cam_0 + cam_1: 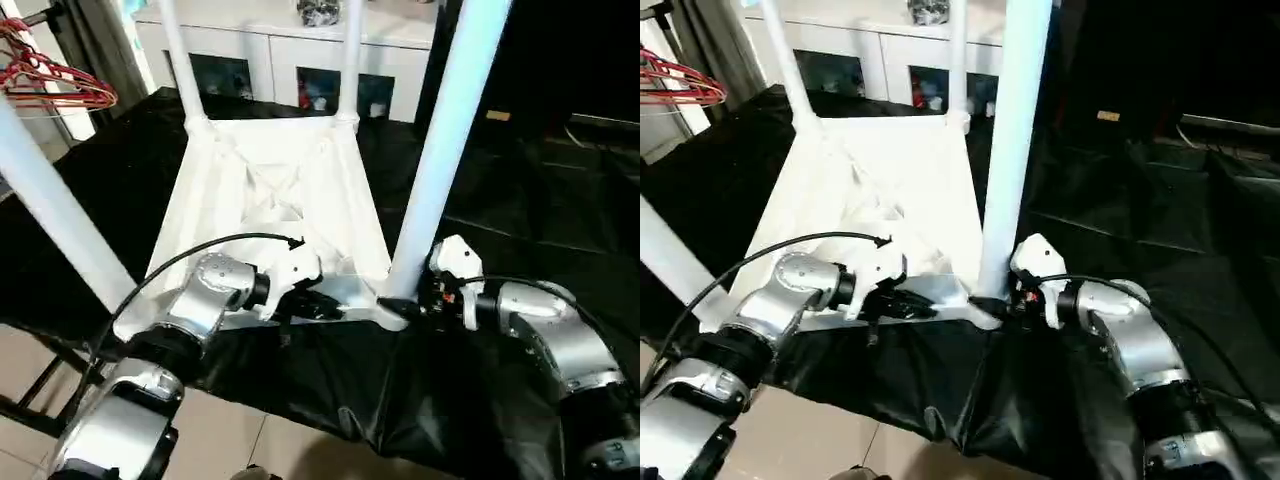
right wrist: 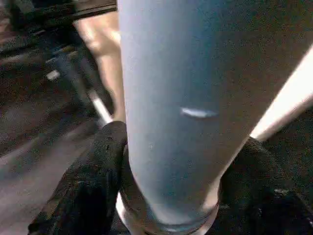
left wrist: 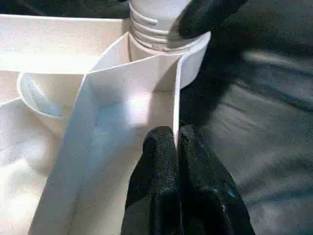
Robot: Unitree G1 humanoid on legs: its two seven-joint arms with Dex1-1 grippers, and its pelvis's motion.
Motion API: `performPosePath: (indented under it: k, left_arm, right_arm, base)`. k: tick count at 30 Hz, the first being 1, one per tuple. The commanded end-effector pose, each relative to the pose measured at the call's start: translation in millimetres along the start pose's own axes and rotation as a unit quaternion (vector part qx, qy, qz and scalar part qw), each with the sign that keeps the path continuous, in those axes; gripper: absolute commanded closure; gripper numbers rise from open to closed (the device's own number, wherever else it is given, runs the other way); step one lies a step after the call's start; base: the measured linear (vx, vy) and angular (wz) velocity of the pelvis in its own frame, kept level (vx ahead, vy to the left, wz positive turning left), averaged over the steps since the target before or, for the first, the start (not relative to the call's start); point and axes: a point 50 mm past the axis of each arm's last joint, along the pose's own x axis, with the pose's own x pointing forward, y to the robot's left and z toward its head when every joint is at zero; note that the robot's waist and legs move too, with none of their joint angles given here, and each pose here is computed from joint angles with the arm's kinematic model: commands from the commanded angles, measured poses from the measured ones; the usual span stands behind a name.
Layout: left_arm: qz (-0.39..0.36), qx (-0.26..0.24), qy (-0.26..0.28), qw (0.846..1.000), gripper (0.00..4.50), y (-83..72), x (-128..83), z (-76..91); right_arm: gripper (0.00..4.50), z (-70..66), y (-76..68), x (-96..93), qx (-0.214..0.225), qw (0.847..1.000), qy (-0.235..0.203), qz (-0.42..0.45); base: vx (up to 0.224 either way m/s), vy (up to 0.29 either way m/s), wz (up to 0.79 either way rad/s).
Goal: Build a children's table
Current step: Rotate leg to tighten
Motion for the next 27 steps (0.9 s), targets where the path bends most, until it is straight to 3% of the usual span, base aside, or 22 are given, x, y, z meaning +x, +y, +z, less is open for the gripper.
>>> performPosePath:
  k: [1,3,8,11,14,15,21,27]
  left_arm:
    - [0.079,-0.012,-0.008,0.997,4.50,10.8,7.7,9.9]
    - [0.110,-0.025,-0.010,0.994,4.50,12.0,19.4,15.4]
    - [0.136,-0.033,-0.018,0.990,4.50,10.6,37.2,28.3]
    - [0.122,-0.018,-0.032,0.992,4.50,4.1,52.4,42.7]
    - [0.109,-0.016,-0.036,0.993,4.50,1.8,55.0,45.0]
    - [0.109,-0.016,-0.036,0.993,4.50,1.7,55.1,45.0]
    - [0.083,-0.018,-0.032,0.996,4.50,3.8,40.5,34.7]
    - [0.060,-0.006,-0.033,0.998,4.50,5.6,26.9,28.9]
  right_arm:
    - [1.96,-15.8,7.6,16.1,0.046,0.998,0.019,-0.034]
    - [1.96,-19.5,7.8,28.2,0.079,0.993,0.017,-0.090]
    - [1.96,-20.8,11.2,46.7,0.105,0.982,0.029,-0.153]
    - [1.96,-12.3,12.7,64.8,0.132,0.972,0.017,-0.193]
    - [1.96,-5.4,14.5,70.2,0.135,0.974,-0.004,-0.181]
    - [1.40,-5.0,14.6,70.5,0.136,0.974,-0.005,-0.180]
    - [0.82,0.9,3.5,57.0,0.091,0.981,-0.011,-0.170]
    - [0.74,-0.4,-2.5,39.6,0.048,0.993,0.006,-0.108]
  base:
    - [0.000,0.000,0.00]
    - [0.000,0.000,0.00]
    - [0.000,0.000,0.00]
    - [0.000,0.000,0.00]
    - [0.000,0.000,0.00]
    - [0.000,0.000,0.00]
    - [0.000,0.000,0.00]
    - [0.000,0.000,0.00]
